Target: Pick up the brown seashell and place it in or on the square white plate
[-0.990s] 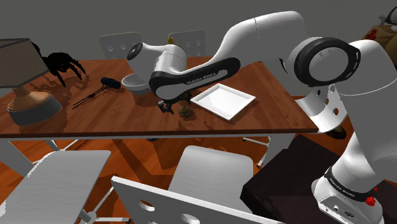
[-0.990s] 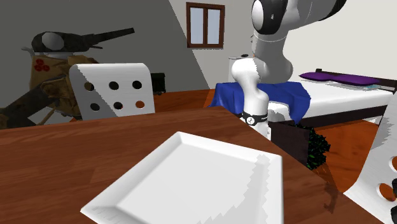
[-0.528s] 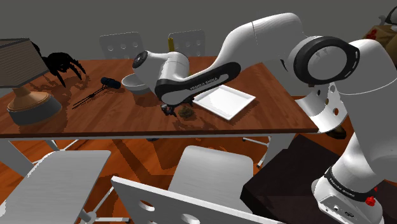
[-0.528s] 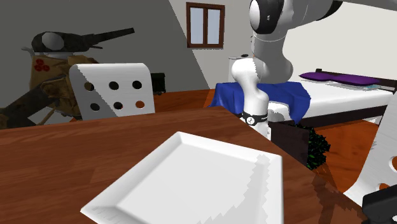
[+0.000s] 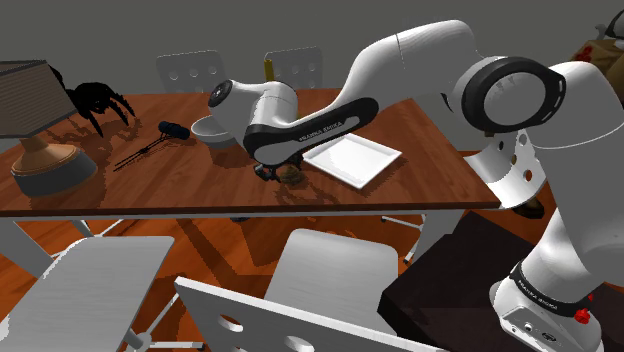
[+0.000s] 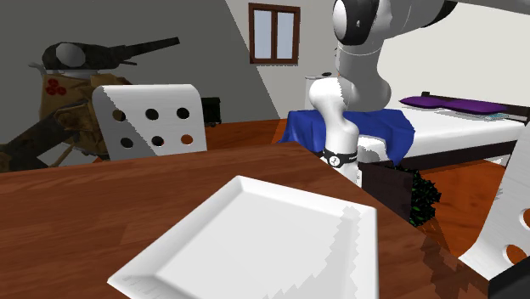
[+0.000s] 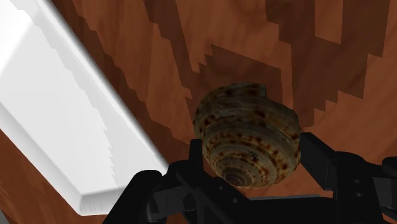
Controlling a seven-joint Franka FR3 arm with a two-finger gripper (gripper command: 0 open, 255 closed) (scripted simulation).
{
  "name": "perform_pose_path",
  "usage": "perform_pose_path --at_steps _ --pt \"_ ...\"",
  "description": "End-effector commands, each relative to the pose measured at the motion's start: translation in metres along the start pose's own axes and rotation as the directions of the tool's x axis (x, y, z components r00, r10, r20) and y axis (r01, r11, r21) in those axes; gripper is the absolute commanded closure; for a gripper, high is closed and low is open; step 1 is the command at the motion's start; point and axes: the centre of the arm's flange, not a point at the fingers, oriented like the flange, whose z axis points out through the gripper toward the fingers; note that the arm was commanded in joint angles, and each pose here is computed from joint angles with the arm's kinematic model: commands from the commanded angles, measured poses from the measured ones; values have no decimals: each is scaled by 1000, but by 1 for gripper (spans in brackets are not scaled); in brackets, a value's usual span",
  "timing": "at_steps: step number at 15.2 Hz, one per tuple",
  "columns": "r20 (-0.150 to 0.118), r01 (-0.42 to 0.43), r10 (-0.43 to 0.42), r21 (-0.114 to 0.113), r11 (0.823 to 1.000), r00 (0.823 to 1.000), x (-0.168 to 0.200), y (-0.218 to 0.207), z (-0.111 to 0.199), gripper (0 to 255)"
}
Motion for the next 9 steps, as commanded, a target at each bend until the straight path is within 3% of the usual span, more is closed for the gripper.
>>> perform_pose_path --at_steps 1,9 --pt "1 0 0 -1 1000 1000 0 0 1 255" --pt "1 0 0 -1 1000 1000 2 4 -9 255"
